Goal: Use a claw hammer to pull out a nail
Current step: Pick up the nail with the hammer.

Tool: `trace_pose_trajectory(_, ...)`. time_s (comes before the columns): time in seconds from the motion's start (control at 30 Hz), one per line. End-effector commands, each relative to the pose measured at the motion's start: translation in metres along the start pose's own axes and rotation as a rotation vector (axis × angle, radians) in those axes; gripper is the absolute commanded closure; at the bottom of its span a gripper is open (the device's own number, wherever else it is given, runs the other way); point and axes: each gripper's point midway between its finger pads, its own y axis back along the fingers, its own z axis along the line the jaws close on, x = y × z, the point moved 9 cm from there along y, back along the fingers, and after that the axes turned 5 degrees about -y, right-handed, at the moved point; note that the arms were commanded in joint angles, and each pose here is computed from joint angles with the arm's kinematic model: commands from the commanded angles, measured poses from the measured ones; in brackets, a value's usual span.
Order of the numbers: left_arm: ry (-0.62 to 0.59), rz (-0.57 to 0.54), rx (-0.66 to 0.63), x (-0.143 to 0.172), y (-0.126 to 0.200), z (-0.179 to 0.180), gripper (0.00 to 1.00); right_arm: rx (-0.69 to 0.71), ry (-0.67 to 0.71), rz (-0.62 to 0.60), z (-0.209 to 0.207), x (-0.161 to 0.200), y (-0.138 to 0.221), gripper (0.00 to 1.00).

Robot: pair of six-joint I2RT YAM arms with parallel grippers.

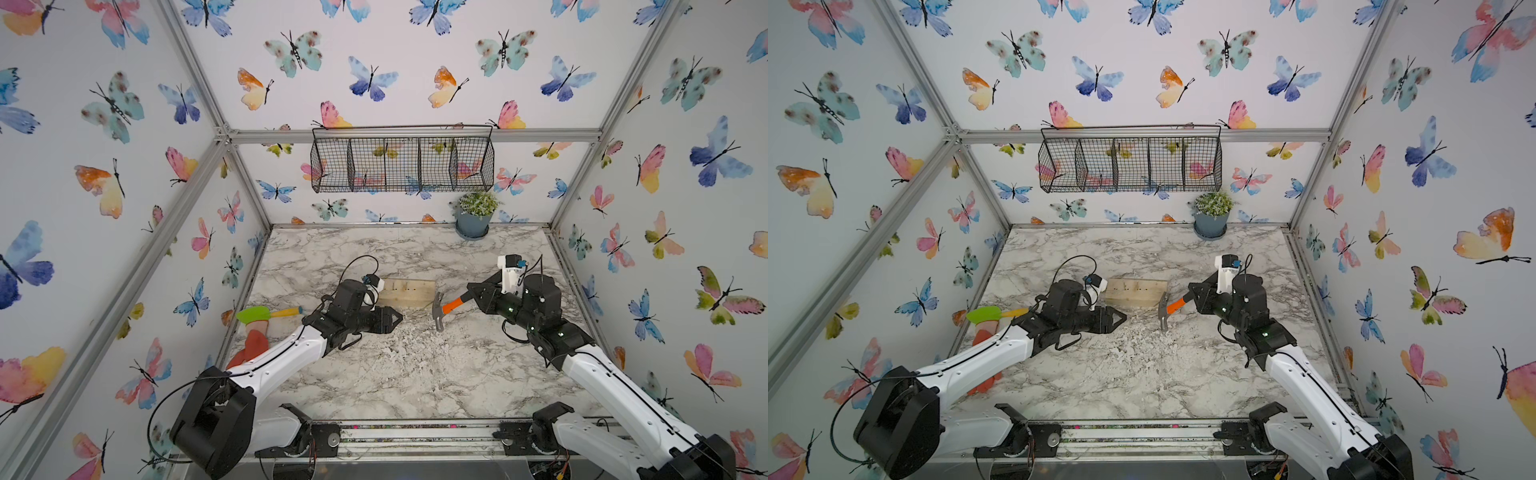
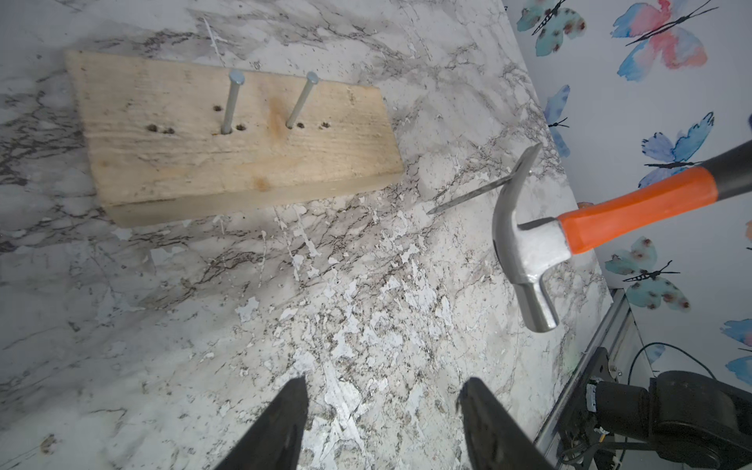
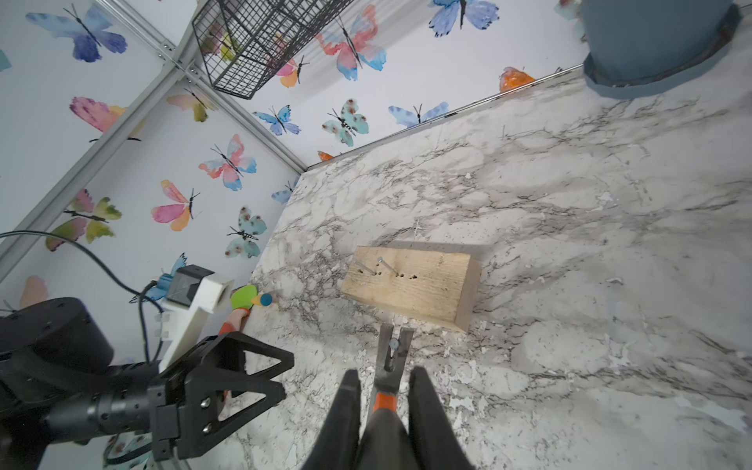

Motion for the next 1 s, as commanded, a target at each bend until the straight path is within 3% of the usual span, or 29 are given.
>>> trace_pose_trajectory(0.0, -0.042, -0.065, 0.09, -0.006, -0.003, -0.005, 0.41, -0.196, 0.013, -0.049, 0.027, -0.017, 0.013, 0.97)
trace_pose_trajectory(0.2, -0.018, -0.061, 0.121, -0.002, -0.015, -0.001, 0.42, -0.208, 0.002, -0.007, 0.023, -0.011, 0.012, 0.97)
trace_pose_trajectory(0.3, -0.01, -0.064, 0.136, 0.001, -0.021, 0.002, 0.48, -0.236, -0.016, -0.005, 0.023, -0.009, 0.013, 0.97)
trace_pose_trajectory(0.37, -0.014, -0.059, 0.205, 0.002, -0.022, -0.002, 0.49, -0.25, -0.021, -0.006, 0.024, -0.009, 0.013, 0.97)
trace_pose_trajectory(0.6, 0.052, -0.06, 0.267, 0.003, -0.027, 0.002, 0.44, -0.279, -0.038, -0.002, 0.025, -0.009, 0.013, 0.97)
trace_pose_trajectory(0.8, 0.085, -0.025, 0.168, 0.007, -0.036, 0.012, 0.47, -0.301, -0.053, 0.003, 0.024, -0.007, 0.011, 0.97)
trace_pose_trajectory(0.97, 0.089, 0.002, 0.116, 0.006, -0.041, 0.017, 0.59, -0.311, -0.057, -0.001, 0.024, -0.008, 0.009, 0.97)
